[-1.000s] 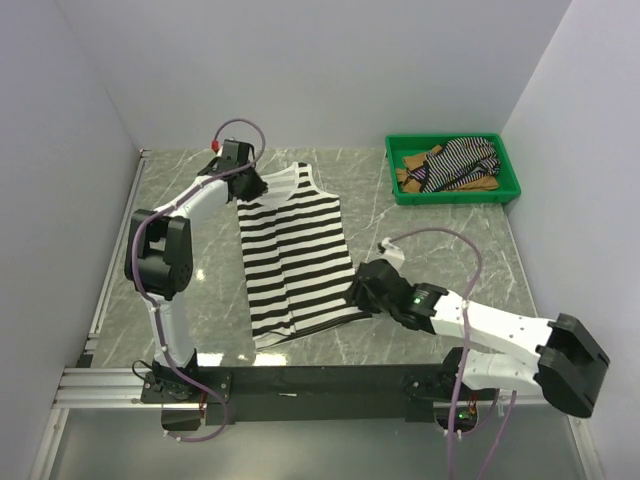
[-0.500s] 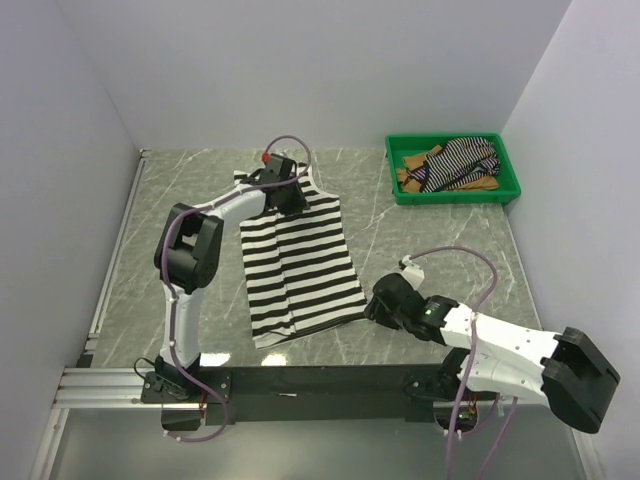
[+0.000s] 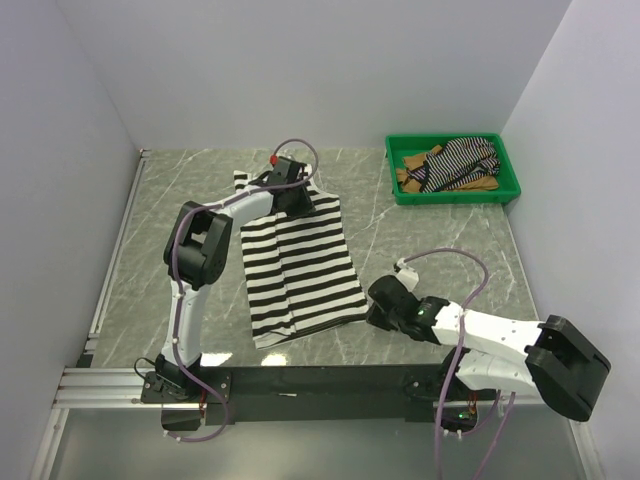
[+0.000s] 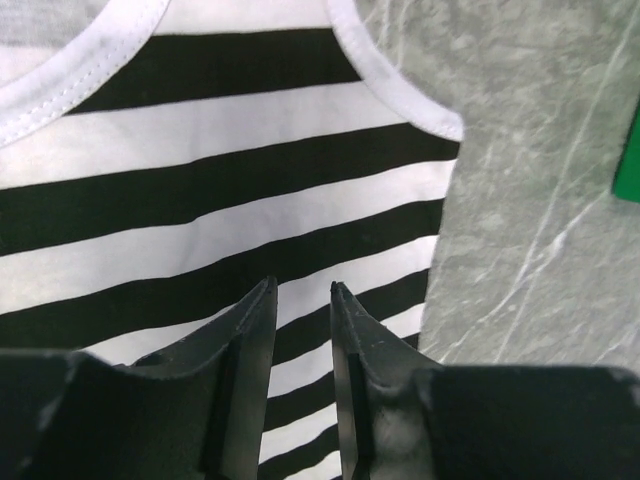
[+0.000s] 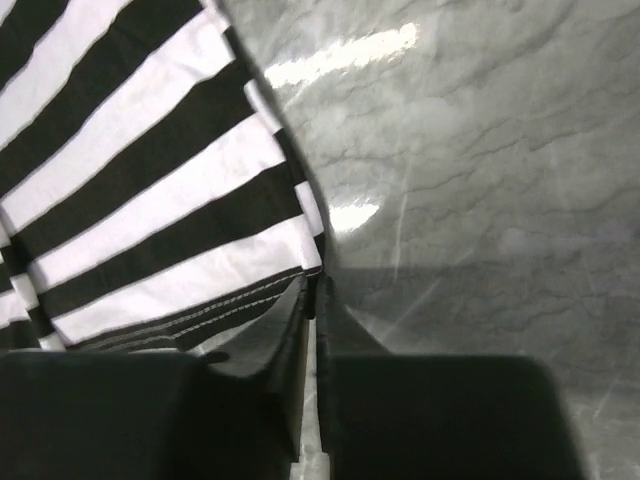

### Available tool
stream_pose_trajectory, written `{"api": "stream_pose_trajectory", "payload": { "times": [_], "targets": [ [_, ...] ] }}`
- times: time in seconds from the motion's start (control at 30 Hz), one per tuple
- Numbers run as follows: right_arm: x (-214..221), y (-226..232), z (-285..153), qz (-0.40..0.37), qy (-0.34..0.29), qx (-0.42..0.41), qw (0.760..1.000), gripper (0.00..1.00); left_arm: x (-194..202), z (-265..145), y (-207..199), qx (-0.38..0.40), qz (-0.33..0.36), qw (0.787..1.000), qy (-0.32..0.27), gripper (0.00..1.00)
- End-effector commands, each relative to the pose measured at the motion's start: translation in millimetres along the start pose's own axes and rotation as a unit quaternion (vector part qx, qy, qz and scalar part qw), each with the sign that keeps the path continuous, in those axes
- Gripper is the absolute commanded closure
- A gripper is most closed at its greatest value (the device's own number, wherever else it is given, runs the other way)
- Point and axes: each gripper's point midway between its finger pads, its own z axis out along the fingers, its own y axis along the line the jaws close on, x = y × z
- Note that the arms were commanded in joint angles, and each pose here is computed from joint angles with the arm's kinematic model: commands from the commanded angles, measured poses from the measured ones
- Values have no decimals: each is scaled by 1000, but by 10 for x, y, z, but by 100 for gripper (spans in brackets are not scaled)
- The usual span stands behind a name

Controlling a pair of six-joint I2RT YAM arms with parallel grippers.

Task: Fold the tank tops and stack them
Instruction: Fold the tank top

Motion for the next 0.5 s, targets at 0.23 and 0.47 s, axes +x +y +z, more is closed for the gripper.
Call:
{"api": "stream_pose_trajectory", "payload": {
  "times": [0.23, 0.47],
  "targets": [
    [503, 195, -282, -30, 18, -19, 999, 100, -60, -153, -208, 18, 37, 999, -16, 62],
    [667, 196, -353, -32, 21, -24, 999, 100, 132, -150, -632, 7, 66, 997, -30, 59]
  ]
}}
